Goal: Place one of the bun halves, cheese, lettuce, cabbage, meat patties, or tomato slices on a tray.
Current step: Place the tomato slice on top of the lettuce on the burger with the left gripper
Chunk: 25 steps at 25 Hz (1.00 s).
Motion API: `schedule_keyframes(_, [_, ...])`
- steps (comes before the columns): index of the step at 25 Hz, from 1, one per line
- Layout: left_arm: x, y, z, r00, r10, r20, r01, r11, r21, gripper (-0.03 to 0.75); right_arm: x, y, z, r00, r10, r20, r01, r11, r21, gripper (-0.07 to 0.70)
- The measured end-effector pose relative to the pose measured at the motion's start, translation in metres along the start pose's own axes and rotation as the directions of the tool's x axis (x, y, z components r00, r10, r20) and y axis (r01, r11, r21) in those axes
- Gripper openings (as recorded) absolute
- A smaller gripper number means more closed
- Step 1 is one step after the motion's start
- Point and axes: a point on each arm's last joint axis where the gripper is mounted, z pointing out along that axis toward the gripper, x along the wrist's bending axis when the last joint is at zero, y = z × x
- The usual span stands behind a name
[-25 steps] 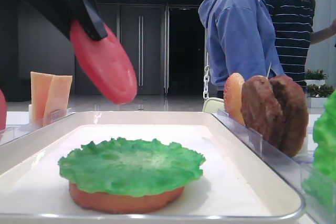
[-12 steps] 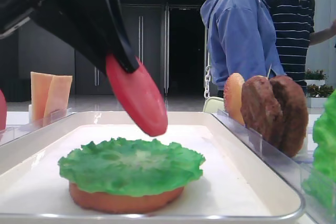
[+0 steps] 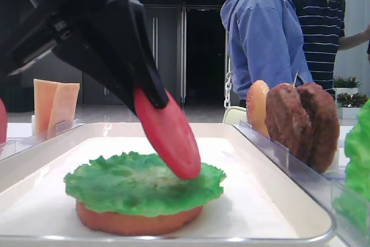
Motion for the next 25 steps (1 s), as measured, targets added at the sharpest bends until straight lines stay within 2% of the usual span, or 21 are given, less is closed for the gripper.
schedule_keyframes(17, [0.0036,0.0006,0.0108,1.0,-0.01,-0.014,0.01,1.0,0.007,0.055,0.0,0.0,0.0,1.0,0.0,0.0,0.0,1.0,0.0,0.524])
schedule_keyframes(22, [0.0043,0.0004,0.0108,1.0,0.01,-0.022,-0.009,1.0,0.01,0.06,0.0,0.0,0.0,1.0,0.0,0.0,0.0,1.0,0.0,0.524])
schedule_keyframes(25, [0.0052,0.0002,0.0108,0.999,0.03,-0.031,-0.029,0.999,0.014,0.118,0.0,0.0,0.0,1.0,0.0,0.0,0.0,1.0,0.0,0.524])
